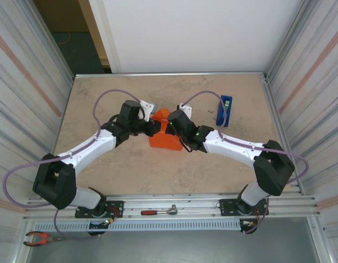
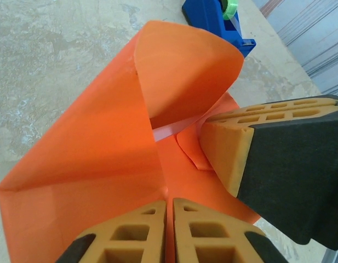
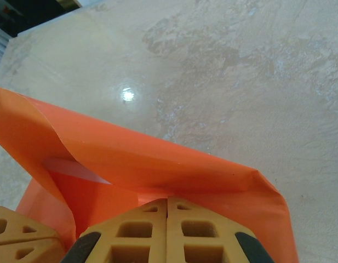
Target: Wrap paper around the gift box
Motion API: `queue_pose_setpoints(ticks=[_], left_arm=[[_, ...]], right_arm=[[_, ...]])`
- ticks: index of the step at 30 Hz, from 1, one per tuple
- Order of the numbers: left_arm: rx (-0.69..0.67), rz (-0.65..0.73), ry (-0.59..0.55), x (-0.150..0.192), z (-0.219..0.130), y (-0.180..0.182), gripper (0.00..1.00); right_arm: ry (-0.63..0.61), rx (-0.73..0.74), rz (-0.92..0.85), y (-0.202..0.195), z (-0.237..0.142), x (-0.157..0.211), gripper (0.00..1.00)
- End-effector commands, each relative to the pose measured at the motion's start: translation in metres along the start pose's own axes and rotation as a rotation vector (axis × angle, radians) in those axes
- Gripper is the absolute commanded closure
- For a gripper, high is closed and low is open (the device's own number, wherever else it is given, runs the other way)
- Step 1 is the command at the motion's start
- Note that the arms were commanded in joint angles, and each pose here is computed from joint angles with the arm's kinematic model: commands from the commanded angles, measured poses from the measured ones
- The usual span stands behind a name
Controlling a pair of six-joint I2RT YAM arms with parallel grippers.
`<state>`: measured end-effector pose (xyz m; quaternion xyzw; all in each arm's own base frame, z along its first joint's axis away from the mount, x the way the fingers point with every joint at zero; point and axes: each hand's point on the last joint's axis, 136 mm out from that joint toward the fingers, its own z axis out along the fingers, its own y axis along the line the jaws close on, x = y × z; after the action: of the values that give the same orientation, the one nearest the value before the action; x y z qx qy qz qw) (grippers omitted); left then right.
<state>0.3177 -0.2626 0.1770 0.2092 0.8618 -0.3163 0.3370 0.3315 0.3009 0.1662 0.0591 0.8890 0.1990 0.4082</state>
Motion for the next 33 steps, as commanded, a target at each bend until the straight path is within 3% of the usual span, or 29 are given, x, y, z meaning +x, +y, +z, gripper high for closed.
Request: queue_pose_setpoints(ticks=[1,5,10,16,23,33], left_arm=[[-0.045,0.004,0.104,0.026,0.005,0.004,0.88],[-0.037,0.003,0.113,0.028,0.004,0.001,0.89],[-0.001,0.001,-0.045,-0.021,-0.029,-0.008,0.87],[0.036,-0.107,-0.181,-0.061,-0.062,0.013,0.83],[0.072,-0.175,-0.158,-0.054,-0.048,0.020,0.84],[0.090,-0.148,-0.082,-0.027,-0.023,-0.004,0.85]], right_arm=[[0.295,0.084,-0.056,-0.033,0.014,0.094,1.00],[0.290,0.081,-0.054,-0.033,0.012,0.092,1.00],[0.294,0.088,-0.055,-0.035,0.012,0.094,1.00],[0.294,0.089,-0.048,-0.036,0.012,0.095,1.00],[0.294,0.089,-0.049,-0.037,0.011,0.095,1.00],[0.295,0.087,-0.046,-0.036,0.011,0.096,1.00]])
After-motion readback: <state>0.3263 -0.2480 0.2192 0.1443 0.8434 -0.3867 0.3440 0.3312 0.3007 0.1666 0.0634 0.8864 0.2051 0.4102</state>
